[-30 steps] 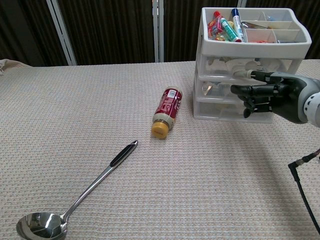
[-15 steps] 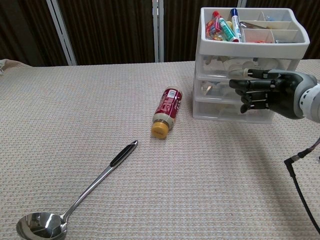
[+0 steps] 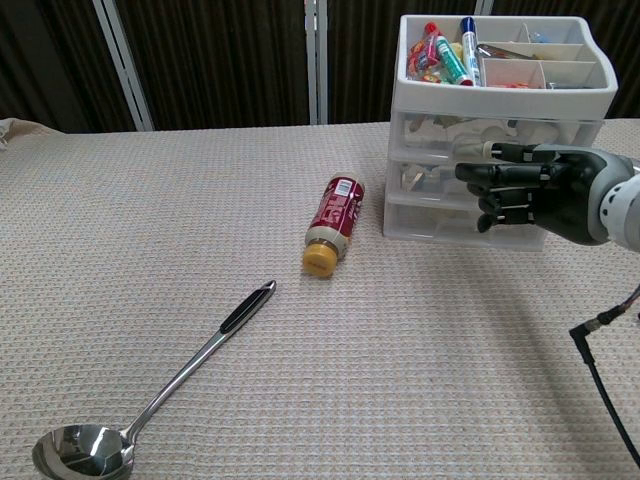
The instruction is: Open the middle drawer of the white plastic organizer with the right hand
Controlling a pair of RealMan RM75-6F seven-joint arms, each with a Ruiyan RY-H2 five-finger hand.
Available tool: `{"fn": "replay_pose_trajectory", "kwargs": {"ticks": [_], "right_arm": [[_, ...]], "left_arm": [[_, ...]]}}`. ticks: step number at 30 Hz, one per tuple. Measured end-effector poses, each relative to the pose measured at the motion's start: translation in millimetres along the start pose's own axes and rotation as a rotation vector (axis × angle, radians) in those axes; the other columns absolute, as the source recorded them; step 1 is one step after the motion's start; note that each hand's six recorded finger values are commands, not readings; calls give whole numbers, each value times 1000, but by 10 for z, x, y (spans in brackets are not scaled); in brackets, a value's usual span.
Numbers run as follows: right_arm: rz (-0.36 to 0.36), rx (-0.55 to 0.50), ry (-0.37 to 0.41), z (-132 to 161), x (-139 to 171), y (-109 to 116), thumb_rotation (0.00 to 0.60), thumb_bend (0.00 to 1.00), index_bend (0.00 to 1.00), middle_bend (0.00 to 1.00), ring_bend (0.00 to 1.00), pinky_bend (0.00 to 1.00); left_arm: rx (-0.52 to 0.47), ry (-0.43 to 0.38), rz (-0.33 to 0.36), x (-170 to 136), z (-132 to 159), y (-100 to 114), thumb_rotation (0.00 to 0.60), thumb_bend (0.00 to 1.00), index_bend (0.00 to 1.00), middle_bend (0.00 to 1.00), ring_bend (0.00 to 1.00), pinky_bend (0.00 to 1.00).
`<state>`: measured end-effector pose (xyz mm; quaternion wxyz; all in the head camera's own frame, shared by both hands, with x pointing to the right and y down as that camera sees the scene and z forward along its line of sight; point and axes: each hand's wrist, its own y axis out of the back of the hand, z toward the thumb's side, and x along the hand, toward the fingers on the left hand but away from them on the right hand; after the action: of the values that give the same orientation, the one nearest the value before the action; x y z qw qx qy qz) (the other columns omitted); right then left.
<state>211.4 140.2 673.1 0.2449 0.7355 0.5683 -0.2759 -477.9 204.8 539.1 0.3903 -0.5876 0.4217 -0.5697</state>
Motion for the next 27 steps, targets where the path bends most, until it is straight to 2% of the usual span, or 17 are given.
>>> {"fn": "replay_pose_trajectory", "kwargs": {"ticks": [27], "right_arm": [[65, 26, -10, -107, 258, -99, 600, 333, 274, 742, 766, 631]], "left_arm": [[2, -4, 2, 5, 19, 6, 600, 66, 0, 0, 0, 0]]}}
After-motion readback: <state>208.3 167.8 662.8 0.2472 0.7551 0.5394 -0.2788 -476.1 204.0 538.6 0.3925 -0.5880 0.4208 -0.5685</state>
